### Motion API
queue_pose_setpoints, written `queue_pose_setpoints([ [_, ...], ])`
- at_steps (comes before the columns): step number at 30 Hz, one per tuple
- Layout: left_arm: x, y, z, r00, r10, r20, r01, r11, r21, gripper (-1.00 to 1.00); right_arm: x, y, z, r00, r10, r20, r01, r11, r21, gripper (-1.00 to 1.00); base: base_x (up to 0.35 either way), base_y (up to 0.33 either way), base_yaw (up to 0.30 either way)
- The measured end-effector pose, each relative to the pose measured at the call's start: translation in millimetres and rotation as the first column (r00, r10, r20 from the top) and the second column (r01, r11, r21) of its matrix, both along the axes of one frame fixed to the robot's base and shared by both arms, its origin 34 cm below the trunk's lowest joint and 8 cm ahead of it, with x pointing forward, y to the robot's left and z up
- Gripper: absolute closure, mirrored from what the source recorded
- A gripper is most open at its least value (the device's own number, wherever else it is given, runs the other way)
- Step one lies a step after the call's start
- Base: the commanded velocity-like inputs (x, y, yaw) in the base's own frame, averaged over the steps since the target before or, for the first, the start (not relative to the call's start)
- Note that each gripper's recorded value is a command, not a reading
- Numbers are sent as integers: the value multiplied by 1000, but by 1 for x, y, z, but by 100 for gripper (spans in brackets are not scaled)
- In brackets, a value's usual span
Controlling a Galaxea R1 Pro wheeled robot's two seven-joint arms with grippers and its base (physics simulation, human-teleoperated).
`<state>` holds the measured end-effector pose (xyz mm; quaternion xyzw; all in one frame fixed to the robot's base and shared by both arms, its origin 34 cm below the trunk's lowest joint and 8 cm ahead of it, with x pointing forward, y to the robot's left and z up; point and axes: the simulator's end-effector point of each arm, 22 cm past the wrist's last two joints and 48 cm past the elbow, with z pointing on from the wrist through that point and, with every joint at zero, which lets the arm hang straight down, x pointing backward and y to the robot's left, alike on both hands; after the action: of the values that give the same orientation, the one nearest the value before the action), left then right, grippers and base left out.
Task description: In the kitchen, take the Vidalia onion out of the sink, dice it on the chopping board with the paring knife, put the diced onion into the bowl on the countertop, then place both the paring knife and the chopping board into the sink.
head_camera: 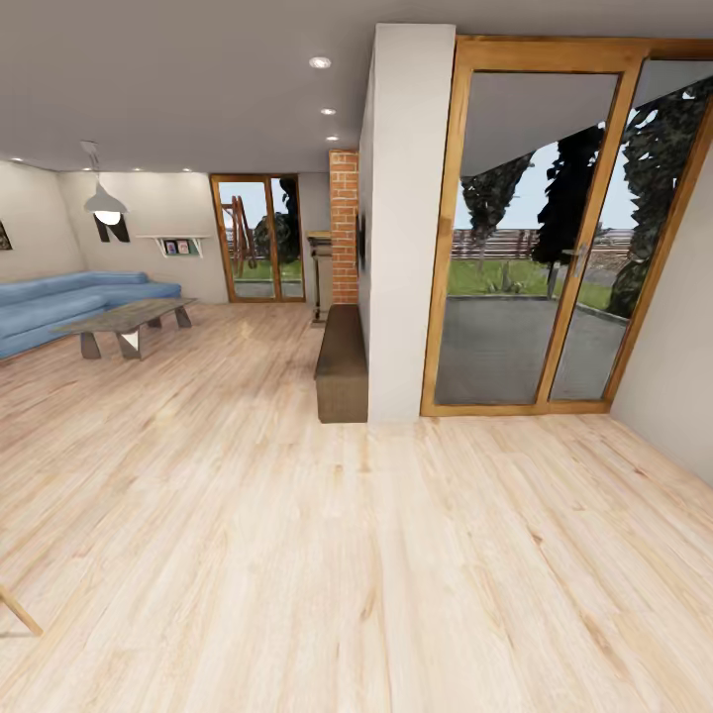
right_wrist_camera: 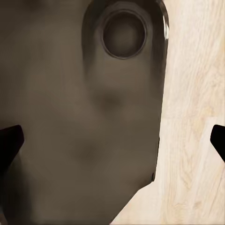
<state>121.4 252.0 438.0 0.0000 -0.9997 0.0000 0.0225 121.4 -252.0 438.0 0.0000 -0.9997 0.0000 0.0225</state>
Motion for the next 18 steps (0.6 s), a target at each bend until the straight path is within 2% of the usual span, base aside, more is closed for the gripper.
queue_pose_setpoints([
  [6, 0, -1, 0, 1000, -3, 0, 3, 1000, -3, -100, 2, -1, 0, 1000, 4, 4, -4, 1000, -1, -100, 0, 0, 0],
  [13, 0, 1, 0, 1000, -3, 0, 3, 1000, 0, -100, 21, 30, 0, 999, 2, 43, -3, 999, 38, -100, 0, 0, 0],
  [18, 0, 2, 0, 1000, -3, 0, 3, 1000, 1, -100, 27, 33, 0, 998, -1, 56, -2, 999, 42, -100, 0, 0, 0],
])
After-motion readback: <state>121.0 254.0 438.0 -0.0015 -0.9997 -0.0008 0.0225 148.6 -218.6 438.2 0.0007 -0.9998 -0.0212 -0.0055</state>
